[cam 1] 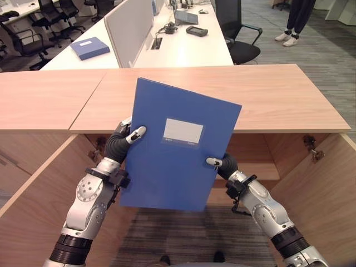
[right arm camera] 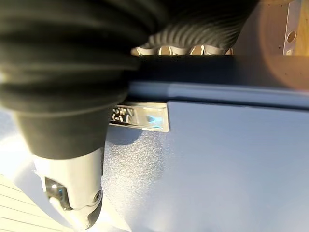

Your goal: Put the empty folder in the office cabinet

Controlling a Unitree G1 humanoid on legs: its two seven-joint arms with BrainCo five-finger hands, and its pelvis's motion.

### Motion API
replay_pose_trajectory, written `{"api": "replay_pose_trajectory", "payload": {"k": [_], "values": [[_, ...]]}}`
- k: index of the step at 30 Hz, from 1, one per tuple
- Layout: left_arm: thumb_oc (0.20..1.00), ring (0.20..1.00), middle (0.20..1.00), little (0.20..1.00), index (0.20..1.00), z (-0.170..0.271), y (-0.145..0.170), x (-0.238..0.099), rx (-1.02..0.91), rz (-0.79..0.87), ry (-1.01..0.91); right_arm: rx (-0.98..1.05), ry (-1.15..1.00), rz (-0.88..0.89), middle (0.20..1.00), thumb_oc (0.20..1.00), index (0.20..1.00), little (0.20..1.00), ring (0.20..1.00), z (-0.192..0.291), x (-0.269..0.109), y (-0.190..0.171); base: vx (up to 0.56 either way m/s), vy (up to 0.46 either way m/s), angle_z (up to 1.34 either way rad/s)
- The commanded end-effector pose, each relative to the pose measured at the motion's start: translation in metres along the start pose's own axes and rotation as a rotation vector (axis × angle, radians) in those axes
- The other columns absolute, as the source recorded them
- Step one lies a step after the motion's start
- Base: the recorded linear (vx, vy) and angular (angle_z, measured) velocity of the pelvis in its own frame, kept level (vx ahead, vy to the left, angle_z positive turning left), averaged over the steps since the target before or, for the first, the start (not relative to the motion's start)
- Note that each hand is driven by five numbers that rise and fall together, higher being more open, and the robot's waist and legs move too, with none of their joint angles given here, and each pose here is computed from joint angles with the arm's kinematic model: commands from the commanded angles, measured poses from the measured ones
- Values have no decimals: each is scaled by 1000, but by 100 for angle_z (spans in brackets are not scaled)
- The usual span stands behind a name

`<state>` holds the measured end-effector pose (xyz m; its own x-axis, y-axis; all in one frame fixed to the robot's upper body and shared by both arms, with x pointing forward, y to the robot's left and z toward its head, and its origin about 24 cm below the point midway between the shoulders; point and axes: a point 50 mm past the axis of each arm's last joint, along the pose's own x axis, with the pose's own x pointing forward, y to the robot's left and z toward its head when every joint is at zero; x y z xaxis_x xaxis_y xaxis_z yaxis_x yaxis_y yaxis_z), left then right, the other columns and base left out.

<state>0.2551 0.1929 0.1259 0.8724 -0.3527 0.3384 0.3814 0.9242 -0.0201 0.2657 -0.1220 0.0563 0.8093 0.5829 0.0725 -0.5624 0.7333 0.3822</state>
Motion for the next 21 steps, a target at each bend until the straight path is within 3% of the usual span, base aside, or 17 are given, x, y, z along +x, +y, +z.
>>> {"api": "replay_pose_trajectory", "payload": {"k": [1,9,10,11,21], "values": [[200,200,200,200,200,23,-5,13,51,-87,-118,-37,-196,156,1000,1000,1000,1000,1000,39,25,30,0,0,0],[200,200,200,200,200,24,-8,14,48,-92,-128,-36,-182,179,1000,1000,1000,1000,1000,37,26,34,0,0,0],[200,200,200,200,200,24,-8,14,45,-92,-129,-31,-185,185,470,470,470,470,470,37,26,35,0,0,0],[200,200,200,200,200,24,-8,14,42,-91,-130,-32,-186,186,200,200,200,200,200,37,26,35,0,0,0],[200,200,200,200,200,23,-11,17,16,-84,-143,2,-196,198,200,200,200,200,200,36,27,39,0,0,0]]}}
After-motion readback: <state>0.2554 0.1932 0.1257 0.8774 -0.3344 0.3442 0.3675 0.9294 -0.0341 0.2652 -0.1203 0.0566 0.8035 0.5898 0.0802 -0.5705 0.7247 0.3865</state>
